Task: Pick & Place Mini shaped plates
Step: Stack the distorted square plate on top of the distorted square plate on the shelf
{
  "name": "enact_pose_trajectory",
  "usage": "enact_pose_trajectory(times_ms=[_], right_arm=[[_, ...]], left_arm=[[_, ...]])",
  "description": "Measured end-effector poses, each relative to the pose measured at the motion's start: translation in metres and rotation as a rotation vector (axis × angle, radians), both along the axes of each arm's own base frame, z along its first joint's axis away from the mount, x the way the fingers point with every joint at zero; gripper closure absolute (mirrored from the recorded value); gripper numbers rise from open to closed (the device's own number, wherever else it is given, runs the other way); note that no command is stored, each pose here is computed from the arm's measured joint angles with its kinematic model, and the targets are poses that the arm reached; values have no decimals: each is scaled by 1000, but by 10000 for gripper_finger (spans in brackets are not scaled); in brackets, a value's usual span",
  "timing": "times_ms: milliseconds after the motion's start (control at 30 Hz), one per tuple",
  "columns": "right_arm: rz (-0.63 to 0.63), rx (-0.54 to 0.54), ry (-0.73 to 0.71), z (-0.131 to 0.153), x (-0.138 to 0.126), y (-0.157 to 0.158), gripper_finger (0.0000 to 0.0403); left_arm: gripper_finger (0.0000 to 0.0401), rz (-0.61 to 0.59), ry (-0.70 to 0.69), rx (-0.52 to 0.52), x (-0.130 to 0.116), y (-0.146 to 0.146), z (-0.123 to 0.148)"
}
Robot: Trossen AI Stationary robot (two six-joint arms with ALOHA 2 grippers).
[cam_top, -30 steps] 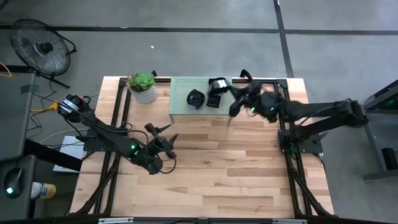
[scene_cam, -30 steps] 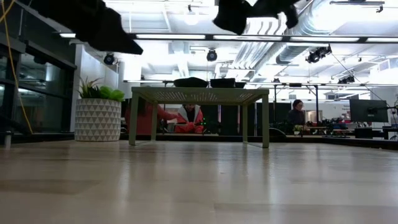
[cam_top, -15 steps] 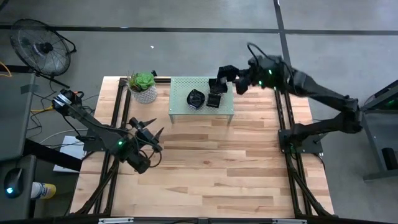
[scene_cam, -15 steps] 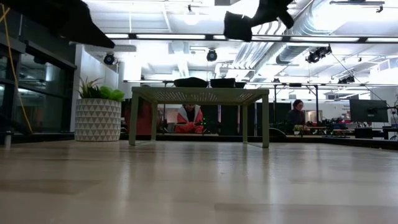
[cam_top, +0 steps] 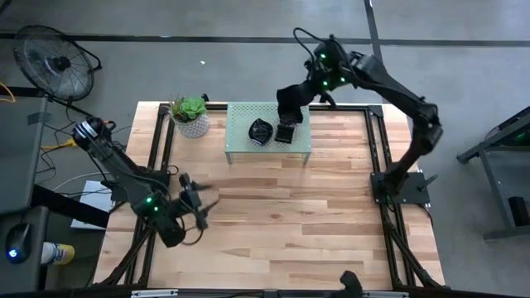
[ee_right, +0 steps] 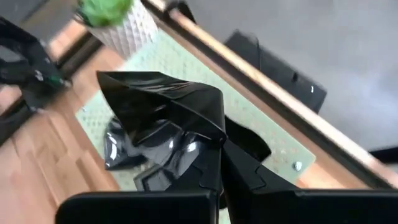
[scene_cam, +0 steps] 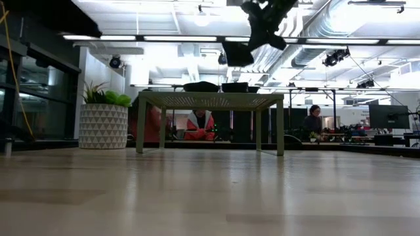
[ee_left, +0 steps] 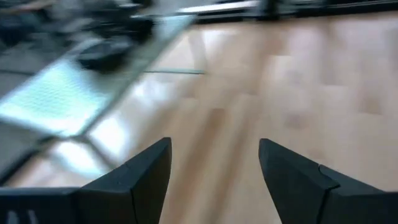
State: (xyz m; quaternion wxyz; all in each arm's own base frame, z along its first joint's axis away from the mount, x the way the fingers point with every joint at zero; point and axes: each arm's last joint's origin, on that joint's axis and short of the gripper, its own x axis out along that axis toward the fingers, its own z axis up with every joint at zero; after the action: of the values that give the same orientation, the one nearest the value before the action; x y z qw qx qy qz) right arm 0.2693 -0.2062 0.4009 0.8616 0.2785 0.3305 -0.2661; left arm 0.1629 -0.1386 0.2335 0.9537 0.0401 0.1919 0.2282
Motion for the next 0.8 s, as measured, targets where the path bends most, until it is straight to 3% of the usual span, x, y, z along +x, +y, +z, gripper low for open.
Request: enact_pose_trajectory(times_ms=[200,367,600,800], right_arm=[[-6,60,103,-12,2,-16,403],[-9,74,99,-13,-1,-20,403],[23,112,70,-13,-3,-21,403],[49,147,68,-14,-3,-19,403]], left_arm=[[165,-296,-10,-12,13,-23,17],[165,-476,-41,21,30,-21,30],[165,-564,-158,-20,53,19,18],[165,-538,-303,-112,38,69,-6]])
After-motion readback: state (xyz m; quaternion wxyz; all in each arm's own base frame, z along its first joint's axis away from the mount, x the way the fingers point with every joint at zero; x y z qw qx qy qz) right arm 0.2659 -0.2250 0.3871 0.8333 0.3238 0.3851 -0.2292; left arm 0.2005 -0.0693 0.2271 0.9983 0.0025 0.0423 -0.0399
